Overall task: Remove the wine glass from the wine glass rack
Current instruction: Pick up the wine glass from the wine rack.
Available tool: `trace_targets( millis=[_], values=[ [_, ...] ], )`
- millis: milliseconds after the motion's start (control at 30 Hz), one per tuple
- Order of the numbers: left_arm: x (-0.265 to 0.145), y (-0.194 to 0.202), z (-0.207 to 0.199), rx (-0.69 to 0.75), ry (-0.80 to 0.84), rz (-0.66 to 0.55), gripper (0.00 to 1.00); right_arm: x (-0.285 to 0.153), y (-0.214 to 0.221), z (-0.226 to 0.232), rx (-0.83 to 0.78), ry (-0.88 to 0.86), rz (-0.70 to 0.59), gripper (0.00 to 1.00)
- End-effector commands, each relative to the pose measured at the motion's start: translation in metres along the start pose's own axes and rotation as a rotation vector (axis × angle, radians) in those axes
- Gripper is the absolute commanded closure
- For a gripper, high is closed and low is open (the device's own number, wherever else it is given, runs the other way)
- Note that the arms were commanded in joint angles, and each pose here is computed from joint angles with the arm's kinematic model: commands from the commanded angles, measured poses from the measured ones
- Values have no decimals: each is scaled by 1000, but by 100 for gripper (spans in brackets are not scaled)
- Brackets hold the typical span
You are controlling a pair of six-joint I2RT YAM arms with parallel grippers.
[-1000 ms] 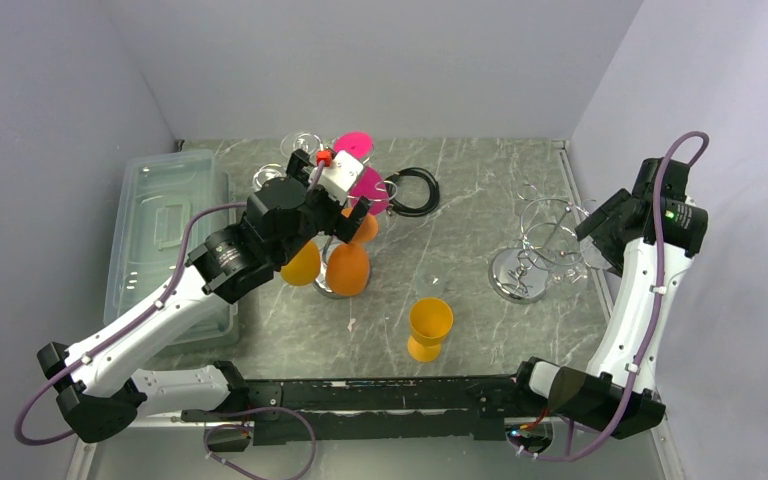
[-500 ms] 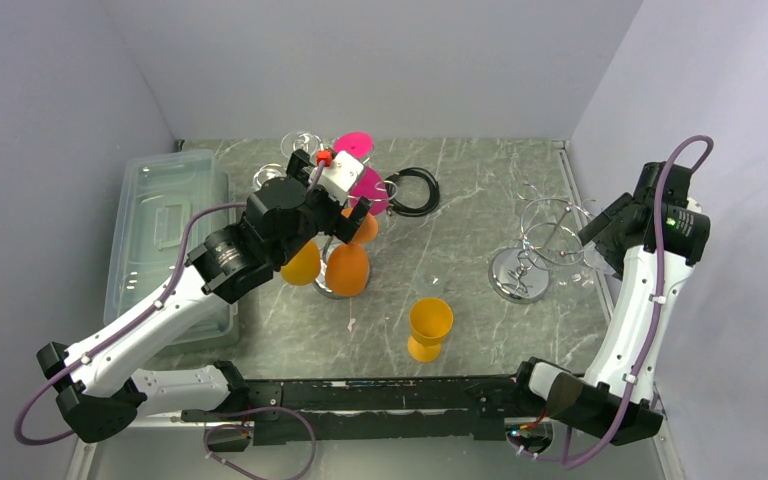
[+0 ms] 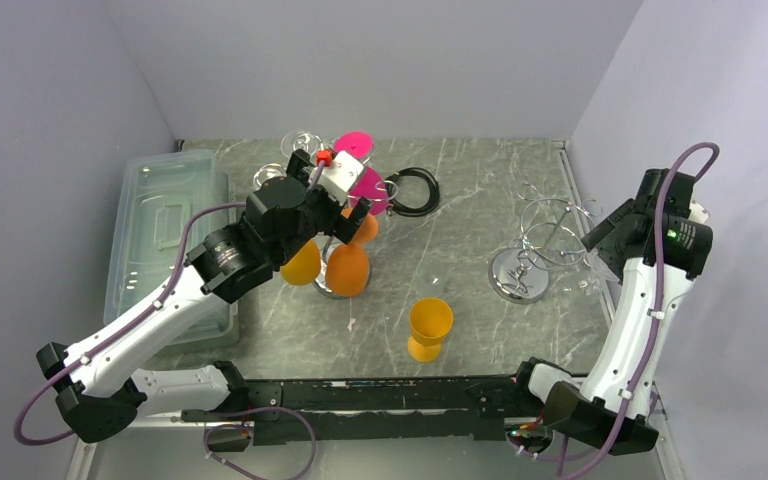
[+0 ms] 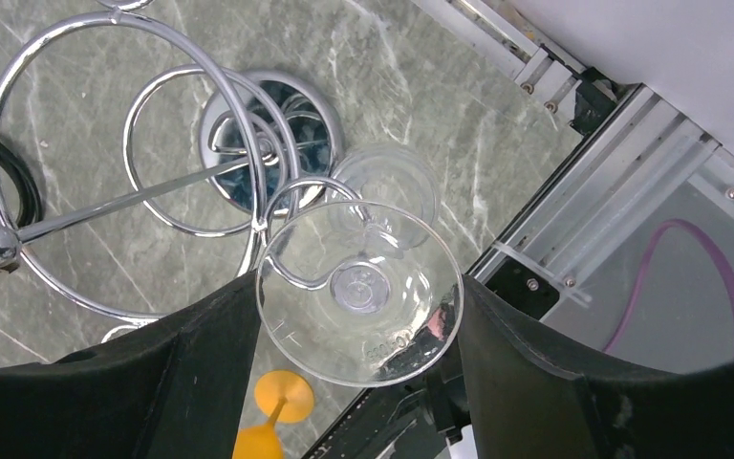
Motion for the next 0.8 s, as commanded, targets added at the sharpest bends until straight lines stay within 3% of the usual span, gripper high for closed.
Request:
trace_targets(
  millis=[0, 767],
  values=[
    [-6, -15, -1, -6, 35, -41, 1, -17, -3, -8, 24, 8, -66, 77],
    [-6, -16, -2, -16, 38, -43, 1, -22, 32, -6, 0, -123, 15, 82]
  ],
)
Point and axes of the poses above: each gripper's point midway between its finger pads, its own x axis out along the fingers, its own z axis along the line the jaws close on, y = z × x, the point moved 6 cm from there along -x, back along the fingers, and after that the axes turned 3 degrees about -x, right-handed, at the moved point
